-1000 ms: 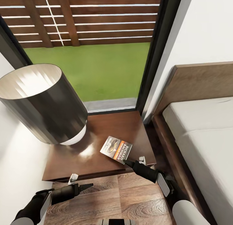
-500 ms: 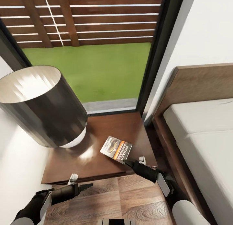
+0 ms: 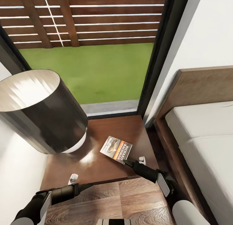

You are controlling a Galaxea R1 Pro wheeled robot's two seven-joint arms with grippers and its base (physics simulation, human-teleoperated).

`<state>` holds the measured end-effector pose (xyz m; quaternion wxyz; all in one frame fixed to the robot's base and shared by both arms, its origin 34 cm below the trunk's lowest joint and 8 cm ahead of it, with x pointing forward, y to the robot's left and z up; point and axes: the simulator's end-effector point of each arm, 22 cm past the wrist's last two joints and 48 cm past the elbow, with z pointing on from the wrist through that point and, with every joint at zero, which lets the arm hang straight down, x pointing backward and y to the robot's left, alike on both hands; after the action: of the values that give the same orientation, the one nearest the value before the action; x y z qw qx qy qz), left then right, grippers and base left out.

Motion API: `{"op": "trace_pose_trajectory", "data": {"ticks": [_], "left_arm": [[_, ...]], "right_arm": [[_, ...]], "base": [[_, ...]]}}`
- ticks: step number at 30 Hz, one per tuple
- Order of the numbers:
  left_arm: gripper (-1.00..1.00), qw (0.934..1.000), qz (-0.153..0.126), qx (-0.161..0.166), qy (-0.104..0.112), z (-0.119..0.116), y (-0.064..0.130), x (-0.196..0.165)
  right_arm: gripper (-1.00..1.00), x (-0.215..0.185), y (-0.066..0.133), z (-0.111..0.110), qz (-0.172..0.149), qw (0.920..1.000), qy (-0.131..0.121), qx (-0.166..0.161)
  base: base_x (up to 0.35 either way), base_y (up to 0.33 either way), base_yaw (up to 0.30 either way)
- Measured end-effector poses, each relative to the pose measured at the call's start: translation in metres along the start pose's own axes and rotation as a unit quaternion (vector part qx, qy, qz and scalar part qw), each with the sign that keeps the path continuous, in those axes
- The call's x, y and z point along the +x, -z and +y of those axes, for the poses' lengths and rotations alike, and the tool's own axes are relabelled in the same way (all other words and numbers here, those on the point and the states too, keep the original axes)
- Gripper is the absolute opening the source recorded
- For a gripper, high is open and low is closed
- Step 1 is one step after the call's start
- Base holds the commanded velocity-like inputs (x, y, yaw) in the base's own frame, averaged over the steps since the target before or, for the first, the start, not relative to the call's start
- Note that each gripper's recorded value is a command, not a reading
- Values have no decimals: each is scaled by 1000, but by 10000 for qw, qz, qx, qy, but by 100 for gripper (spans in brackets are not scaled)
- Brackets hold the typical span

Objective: In the bedroom, move the book from the bed onto either nightstand, and place the two sandals side by side next to the bed.

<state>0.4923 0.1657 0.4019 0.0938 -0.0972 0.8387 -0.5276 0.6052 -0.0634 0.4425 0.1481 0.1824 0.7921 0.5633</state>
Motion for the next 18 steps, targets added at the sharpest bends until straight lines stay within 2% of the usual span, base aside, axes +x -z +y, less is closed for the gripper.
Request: {"op": "trace_pose_trajectory", "data": {"ticks": [10, 18], "left_arm": [[100, 10000, 1, 7, 2, 0, 0, 0], [100, 10000, -1, 7, 1, 9, -4, 2]], "right_arm": [[-100, 0, 0, 0, 1, 10000, 2, 2], [-100, 2, -3, -10, 0, 10000, 5, 3]], "base": [[16, 6, 0], [0, 0, 0]]}}
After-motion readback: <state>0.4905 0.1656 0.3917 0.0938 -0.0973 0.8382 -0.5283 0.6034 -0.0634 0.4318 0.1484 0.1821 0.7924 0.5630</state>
